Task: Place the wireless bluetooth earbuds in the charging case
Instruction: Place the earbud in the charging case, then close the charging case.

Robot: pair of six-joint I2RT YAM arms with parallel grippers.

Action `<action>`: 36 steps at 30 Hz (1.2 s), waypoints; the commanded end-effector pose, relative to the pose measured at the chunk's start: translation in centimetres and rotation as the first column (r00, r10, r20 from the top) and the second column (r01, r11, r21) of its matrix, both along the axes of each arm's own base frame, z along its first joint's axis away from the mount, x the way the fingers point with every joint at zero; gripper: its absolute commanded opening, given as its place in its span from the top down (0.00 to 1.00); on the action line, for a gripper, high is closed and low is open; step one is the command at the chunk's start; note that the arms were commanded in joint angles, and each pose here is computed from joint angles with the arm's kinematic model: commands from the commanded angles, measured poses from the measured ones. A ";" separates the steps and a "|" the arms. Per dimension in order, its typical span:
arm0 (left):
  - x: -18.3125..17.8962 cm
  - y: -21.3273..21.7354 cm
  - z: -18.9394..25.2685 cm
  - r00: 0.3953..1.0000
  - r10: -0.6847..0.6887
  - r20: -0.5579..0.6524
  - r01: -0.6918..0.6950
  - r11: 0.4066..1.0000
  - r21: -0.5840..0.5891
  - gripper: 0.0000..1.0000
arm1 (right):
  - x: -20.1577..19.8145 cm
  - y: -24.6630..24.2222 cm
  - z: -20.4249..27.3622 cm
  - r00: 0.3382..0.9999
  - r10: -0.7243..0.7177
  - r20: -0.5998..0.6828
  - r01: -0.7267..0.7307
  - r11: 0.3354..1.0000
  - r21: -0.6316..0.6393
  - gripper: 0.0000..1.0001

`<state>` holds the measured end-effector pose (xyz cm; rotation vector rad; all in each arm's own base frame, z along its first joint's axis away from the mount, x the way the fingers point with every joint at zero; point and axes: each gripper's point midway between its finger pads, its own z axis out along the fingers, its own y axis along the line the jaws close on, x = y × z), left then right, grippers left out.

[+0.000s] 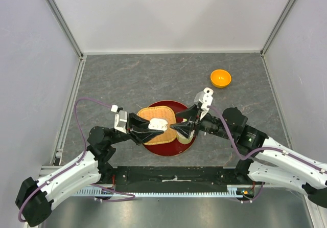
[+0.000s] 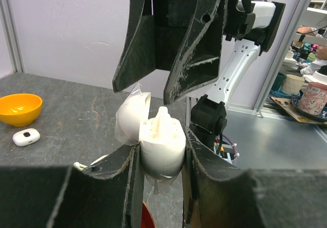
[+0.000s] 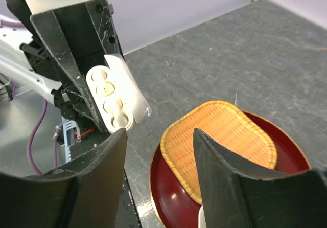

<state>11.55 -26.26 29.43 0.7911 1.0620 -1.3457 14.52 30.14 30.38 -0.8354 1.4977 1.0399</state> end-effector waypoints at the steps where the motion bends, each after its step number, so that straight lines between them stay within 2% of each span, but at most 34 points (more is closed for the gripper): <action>1: 0.1 0.2 1.3 0.997 0.027 0.076 -0.026 1.000 -0.016 0.98 | 1.1 -1.2 2.8 0.995 -0.102 0.007 0.100 0.990 0.100 0.35; 4: 0.2 0.1 1.0 0.997 0.029 0.071 -0.029 1.000 0.000 0.98 | 2.7 -2.1 3.0 0.973 -0.216 -0.086 0.226 0.967 0.117 0.24; 6: 0.3 0.1 0.9 0.997 0.031 0.070 -0.031 1.000 0.003 0.98 | 3.3 -2.0 3.8 0.957 -0.251 -0.147 0.271 0.953 0.135 0.23; 7: 0.3 0.0 0.8 0.997 0.028 0.067 -0.028 1.000 0.006 0.98 | 4.3 -2.0 2.1 0.932 -0.310 -0.190 0.328 0.942 0.069 0.22; 9: 0.4 0.0 0.7 0.998 0.027 0.064 -0.028 1.000 0.010 0.98 | 4.8 -1.6 3.0 0.913 -0.328 -0.243 0.352 0.934 0.058 0.23; 10: 0.3 -0.1 0.7 0.998 0.025 0.064 -0.025 1.000 0.012 0.98 | 5.1 -0.9 1.3 0.900 -0.342 -0.269 0.353 0.936 -0.011 0.23; 13: 0.3 -0.3 0.6 0.998 0.011 0.061 -0.013 1.000 0.022 0.98 | 5.3 0.6 1.0 0.894 -0.320 -0.313 0.326 0.945 -0.037 0.23; 17: 0.3 -0.5 0.4 0.999 0.001 0.049 -0.003 0.999 0.039 0.98 | 5.4 1.8 0.3 0.889 -0.304 -0.343 0.306 0.951 -0.049 0.23; 24: 0.7 -0.5 0.7 0.998 0.019 0.054 -0.021 0.999 0.033 0.98 | 3.7 3.0 -0.9 0.921 -0.195 -0.338 0.178 0.981 -0.081 0.23; 31: 1.9 -0.7 0.6 0.998 0.064 -0.006 -0.064 0.997 0.033 0.98 | 1.7 3.2 -2.2 0.931 -0.096 -0.353 0.060 0.992 -0.110 0.23; 34: 2.5 -0.8 0.7 0.996 0.085 -0.040 -0.084 0.996 0.028 0.98 | 1.6 3.0 -3.0 0.928 -0.106 -0.357 0.065 0.990 -0.126 0.23; 36: 2.9 -0.8 0.6 0.993 0.097 -0.067 -0.095 0.995 0.033 0.98 | 3.0 1.9 -3.1 0.918 -0.204 -0.339 0.166 0.976 -0.140 0.23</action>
